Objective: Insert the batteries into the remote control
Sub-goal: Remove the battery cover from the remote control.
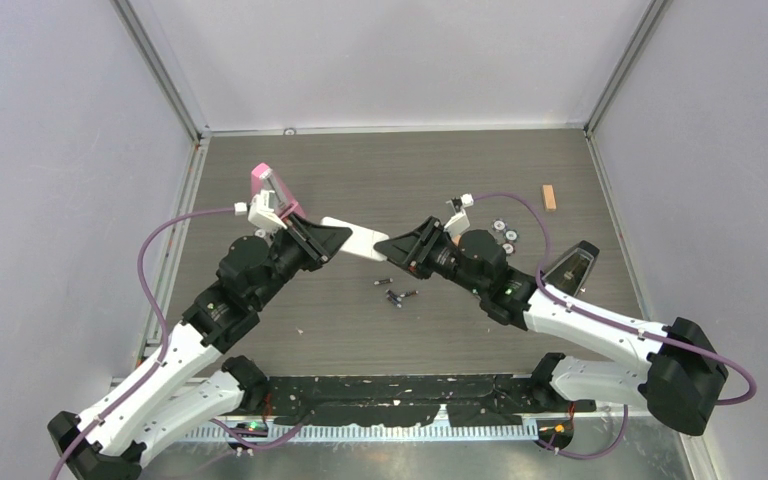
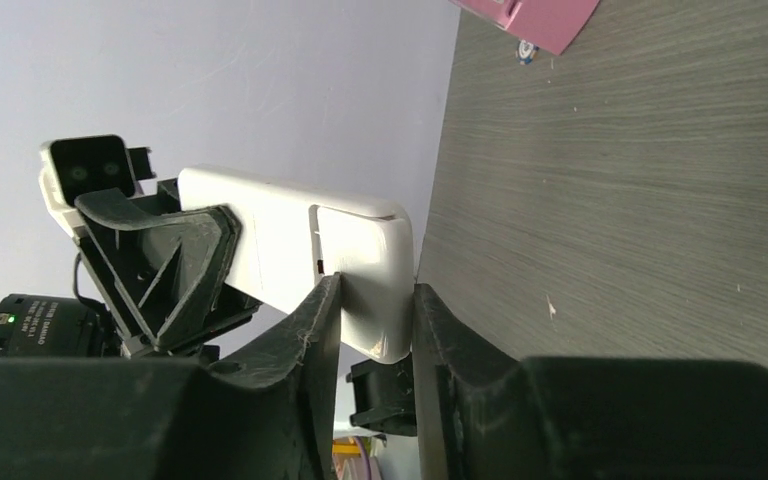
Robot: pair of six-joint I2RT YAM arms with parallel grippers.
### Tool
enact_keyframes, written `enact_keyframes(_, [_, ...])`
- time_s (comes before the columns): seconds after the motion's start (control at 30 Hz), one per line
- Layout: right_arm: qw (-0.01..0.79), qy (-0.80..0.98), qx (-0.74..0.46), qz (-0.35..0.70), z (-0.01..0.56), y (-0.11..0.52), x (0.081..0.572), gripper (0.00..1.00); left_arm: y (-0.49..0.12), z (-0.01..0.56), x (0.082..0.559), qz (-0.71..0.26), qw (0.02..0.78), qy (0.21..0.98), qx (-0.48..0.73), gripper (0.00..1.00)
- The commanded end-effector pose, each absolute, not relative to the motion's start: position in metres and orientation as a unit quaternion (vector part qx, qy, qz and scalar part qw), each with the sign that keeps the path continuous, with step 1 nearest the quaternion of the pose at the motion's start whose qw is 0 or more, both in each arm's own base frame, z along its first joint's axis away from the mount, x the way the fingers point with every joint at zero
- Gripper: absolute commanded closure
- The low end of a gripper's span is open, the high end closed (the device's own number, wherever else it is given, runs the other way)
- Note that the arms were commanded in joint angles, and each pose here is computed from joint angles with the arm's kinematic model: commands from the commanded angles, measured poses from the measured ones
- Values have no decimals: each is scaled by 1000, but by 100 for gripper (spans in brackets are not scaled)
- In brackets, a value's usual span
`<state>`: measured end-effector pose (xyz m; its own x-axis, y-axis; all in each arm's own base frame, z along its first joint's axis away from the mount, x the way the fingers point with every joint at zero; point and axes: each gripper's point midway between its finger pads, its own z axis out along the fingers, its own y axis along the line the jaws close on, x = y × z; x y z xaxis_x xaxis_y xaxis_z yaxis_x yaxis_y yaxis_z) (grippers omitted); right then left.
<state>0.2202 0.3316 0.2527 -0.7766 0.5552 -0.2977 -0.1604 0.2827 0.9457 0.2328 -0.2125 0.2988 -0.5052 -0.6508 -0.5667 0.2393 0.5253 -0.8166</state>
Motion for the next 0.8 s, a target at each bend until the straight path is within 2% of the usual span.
enact_keyframes(0.0, [333,718,101,603,278,336,221,73,-213,314,227,-503,471,711,-139,100])
enact_keyframes(0.17, [351,703,91,612,279,333,220,76,-206,324,225,-540,461,683,-171,100])
enact_keyframes(0.37, [364,681,72,631,295,335,218,82,-198,328,224,-536,468,680,-179,100])
enact_keyframes(0.6, [353,686,71,632,304,345,223,94,-176,293,248,-417,529,721,-165,100])
enact_keyframes(0.77, [324,702,76,630,302,361,229,95,-164,275,261,-350,557,738,-149,100])
